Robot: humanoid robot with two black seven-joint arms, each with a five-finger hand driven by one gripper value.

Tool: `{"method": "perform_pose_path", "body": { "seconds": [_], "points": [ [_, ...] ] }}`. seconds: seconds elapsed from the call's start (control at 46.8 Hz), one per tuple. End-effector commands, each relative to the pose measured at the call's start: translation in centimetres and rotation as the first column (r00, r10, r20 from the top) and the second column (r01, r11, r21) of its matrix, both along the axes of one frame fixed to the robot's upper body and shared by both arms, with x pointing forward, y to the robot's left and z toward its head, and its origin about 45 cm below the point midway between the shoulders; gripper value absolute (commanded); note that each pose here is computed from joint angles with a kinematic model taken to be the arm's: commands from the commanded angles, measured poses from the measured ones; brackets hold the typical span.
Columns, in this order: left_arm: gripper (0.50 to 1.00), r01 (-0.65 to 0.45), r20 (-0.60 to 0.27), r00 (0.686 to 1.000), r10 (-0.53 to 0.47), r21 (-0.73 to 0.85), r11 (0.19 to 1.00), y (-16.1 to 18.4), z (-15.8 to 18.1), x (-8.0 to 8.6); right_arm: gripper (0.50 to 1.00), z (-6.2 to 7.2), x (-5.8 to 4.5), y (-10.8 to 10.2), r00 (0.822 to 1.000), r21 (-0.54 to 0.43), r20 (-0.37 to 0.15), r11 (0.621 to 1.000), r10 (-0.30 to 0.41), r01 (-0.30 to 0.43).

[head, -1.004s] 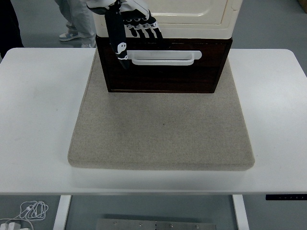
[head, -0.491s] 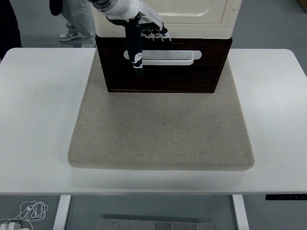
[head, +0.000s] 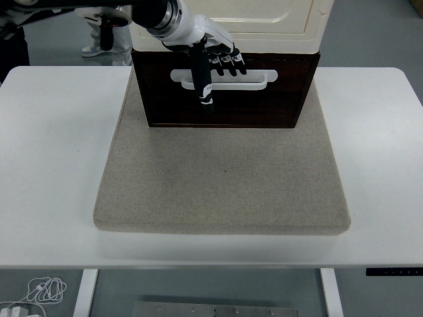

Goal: Open the drawer under the combination cabinet

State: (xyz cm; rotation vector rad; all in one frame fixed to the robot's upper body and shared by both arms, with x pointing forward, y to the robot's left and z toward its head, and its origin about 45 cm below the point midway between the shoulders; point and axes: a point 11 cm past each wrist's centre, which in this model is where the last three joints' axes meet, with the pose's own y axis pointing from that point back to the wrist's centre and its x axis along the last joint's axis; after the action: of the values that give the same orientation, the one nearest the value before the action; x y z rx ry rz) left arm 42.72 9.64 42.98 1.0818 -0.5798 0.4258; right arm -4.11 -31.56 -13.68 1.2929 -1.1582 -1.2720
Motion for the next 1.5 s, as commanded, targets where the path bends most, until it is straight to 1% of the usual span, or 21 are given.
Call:
{"method": "perform_pose_path", "body": {
  "seconds": [0.0, 0.15, 0.321, 0.897, 1.261, 1.474],
  "points": [
    [1.0, -0.006, -0.002, 1.0, 0.006, -0.002, 1.0, 0.0, -0.4, 0.1, 0.926, 0.0, 0.0, 0.0, 1.0, 0.001, 0.001, 1.0, 0.0, 0.0],
    [1.0, -0.028, 0.011, 1.0, 0.028, -0.014, 1.0, 0.2, -0.7, 0.5, 0.926, 0.0, 0.0, 0.0, 1.0, 0.001, -0.001, 1.0, 0.0, 0.0],
    [1.0, -0.038, 0.005, 0.999, 0.038, -0.027, 0.999, 0.0, -1.2, 0.9, 0.926, 0.0, 0.0, 0.0, 1.0, 0.0, 0.001, 1.0, 0.0, 0.0],
    [1.0, -0.068, 0.005, 0.998, 0.068, -0.036, 0.997, 0.4, -2.3, 1.4, 0.926, 0.0, 0.0, 0.0, 1.0, 0.0, -0.001, 1.0, 0.0, 0.0],
    [1.0, -0.047, -0.003, 0.999, 0.047, -0.028, 0.998, -0.6, -2.9, 1.1, 0.926, 0.0, 0.0, 0.0, 1.0, 0.001, -0.001, 1.0, 0.0, 0.0],
    [1.0, -0.047, -0.004, 0.999, 0.047, -0.024, 0.999, -0.6, -3.1, 1.1, 0.926, 0.0, 0.0, 0.0, 1.0, 0.0, 0.001, 1.0, 0.0, 0.0]
  ]
}}
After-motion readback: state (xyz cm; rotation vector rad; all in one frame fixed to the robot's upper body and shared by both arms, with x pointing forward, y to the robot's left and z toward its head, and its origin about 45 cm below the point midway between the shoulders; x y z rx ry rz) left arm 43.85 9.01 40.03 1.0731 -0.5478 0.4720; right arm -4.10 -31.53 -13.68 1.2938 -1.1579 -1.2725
